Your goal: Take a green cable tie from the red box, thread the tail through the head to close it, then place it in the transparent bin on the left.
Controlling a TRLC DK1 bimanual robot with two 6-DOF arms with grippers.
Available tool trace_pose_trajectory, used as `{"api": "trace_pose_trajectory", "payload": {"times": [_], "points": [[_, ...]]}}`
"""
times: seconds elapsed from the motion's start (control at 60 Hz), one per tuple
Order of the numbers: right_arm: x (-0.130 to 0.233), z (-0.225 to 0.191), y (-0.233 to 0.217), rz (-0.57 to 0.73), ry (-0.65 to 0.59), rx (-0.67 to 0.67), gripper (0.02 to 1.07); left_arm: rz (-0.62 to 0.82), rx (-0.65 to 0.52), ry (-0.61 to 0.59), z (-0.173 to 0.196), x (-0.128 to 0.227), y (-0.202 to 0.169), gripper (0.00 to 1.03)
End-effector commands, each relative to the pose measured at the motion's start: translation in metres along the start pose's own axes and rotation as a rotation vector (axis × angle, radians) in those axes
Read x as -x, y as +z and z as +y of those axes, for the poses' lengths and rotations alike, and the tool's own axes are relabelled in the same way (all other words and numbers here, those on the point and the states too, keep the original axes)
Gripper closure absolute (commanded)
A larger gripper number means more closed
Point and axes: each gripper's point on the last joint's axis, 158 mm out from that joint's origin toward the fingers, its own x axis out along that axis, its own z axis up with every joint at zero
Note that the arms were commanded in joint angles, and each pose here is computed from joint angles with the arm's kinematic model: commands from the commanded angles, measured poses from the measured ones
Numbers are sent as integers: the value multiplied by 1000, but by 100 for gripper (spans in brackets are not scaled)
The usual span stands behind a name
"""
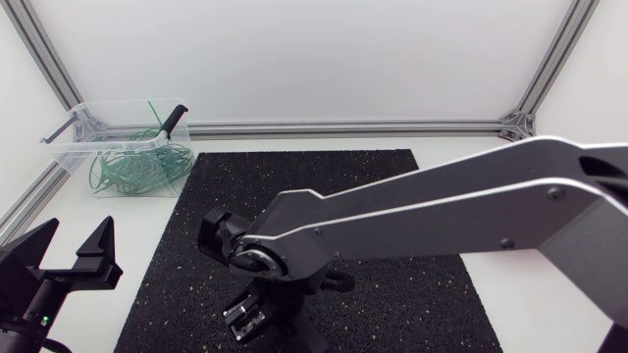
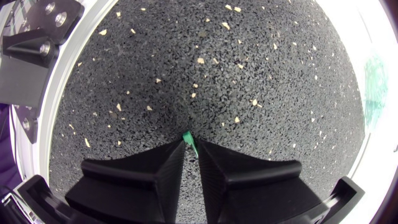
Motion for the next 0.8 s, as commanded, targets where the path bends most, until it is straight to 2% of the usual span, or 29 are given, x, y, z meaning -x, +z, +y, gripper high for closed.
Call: {"api": "trace_pose_trajectory", "payload": {"times": [0.0,0.2,0.383,0.467,0.55,0.6,0.633,0.65,0.667,0.7,0.783], "points": [[-16,-11,-3,32,-25,-40,91,53,16,12,2,-2,-23,4],[-5,-47,0,10,-155,-126,94,53,16,14,2,-2,-23,4],[18,-104,-8,-7,-391,-278,94,53,16,14,2,-2,-23,4],[12,-110,-17,35,-441,-315,94,53,16,12,2,-2,-23,4],[-2,-102,-15,65,-457,-295,91,53,16,12,2,-2,-23,4],[-11,-88,-11,74,-432,-266,78,53,18,11,2,-2,-23,4],[-14,-78,-11,85,-408,-253,59,53,16,10,2,-2,-23,4],[-15,-72,-9,82,-391,-245,46,53,16,12,2,-2,-23,4],[-16,-70,-8,79,-383,-242,41,53,16,12,2,-2,-23,4],[-14,-59,-4,64,-359,-230,21,53,16,10,2,-2,-23,4],[-8,-36,5,22,-283,-208,16,53,16,10,2,-2,-23,4]]}}
